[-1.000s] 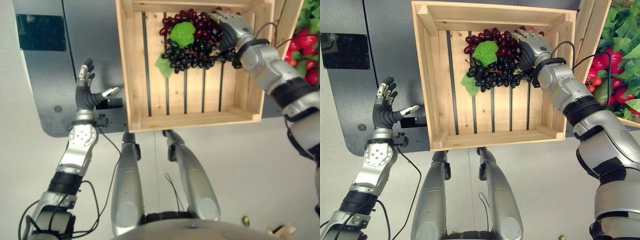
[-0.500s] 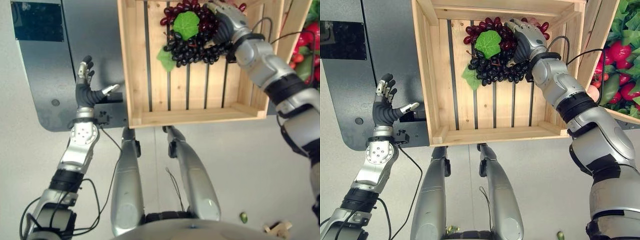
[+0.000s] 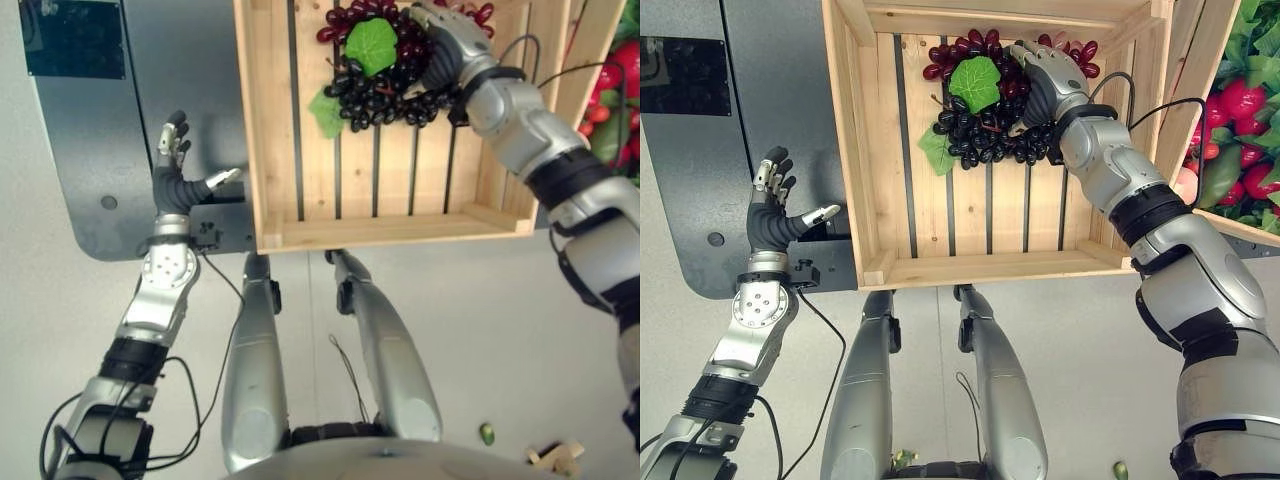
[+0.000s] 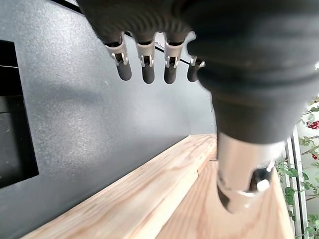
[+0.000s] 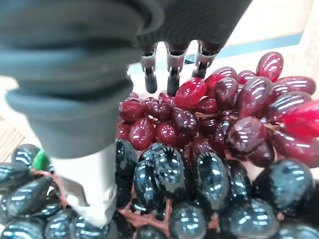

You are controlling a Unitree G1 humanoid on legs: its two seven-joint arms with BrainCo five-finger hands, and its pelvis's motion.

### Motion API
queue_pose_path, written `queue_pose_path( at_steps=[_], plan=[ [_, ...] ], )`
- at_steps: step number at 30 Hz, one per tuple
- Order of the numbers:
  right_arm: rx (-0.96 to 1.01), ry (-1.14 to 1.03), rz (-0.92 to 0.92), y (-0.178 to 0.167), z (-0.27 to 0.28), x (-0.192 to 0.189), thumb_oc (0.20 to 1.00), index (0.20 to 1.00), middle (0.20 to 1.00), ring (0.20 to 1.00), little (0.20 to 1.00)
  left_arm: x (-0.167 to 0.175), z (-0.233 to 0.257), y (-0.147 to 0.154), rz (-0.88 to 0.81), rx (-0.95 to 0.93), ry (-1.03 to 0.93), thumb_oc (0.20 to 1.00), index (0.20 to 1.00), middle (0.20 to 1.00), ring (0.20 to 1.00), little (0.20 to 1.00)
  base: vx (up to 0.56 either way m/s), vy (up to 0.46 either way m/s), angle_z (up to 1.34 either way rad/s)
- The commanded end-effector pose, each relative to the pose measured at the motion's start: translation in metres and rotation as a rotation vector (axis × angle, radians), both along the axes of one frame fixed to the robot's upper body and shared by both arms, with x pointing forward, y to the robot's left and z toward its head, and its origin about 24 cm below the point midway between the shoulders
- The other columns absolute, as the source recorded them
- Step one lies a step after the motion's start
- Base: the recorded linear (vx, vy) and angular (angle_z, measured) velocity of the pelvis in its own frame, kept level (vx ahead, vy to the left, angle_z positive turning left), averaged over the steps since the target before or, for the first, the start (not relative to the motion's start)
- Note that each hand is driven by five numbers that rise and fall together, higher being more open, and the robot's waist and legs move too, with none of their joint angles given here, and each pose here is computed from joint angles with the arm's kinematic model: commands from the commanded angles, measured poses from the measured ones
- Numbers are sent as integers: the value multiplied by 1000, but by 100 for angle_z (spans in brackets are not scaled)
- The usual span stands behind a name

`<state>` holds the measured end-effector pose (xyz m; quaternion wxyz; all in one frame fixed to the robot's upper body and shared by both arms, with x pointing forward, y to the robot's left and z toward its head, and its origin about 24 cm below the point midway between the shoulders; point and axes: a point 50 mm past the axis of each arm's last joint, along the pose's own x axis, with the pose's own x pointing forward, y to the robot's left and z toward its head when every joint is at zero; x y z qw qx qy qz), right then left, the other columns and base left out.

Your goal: Pick up the fruits from the basket on one side to the basket on the other side

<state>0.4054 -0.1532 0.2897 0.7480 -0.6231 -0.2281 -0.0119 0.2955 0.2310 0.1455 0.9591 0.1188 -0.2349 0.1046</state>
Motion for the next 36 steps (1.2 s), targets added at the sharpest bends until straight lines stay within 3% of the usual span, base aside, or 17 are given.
queue_pose_path(
  at_steps=[1,9,13,20,26,36],
  plan=[
    [-77,216,138,35,-61,-2,1000,1000,1000,1000,1000,-5,14,-6,-30,20,-79,1000,1000,1000,1000,1000,0,0,0],
    [-94,225,206,48,-64,-10,1000,1000,1000,1000,1000,-4,15,-4,-24,32,-78,1000,1000,1000,1000,1000,0,0,0],
    [-80,111,309,54,-40,-32,1000,1000,1000,1000,1000,-9,16,6,22,54,-81,1000,1000,1000,1000,1000,0,0,0],
    [-127,-92,362,19,-4,-81,1000,1000,1000,1000,1000,-23,23,20,65,109,-103,1000,1000,1000,1000,1000,6,-16,5],
    [-111,-110,375,-8,-7,-117,1000,1000,1000,1000,1000,-34,26,26,80,138,-121,1000,1000,1000,1000,1000,13,-4,5],
    [-53,-109,368,-32,-12,-143,1000,1000,1000,1000,1000,-45,24,31,95,166,-113,1000,1000,1000,1000,1000,0,0,0]
  ],
)
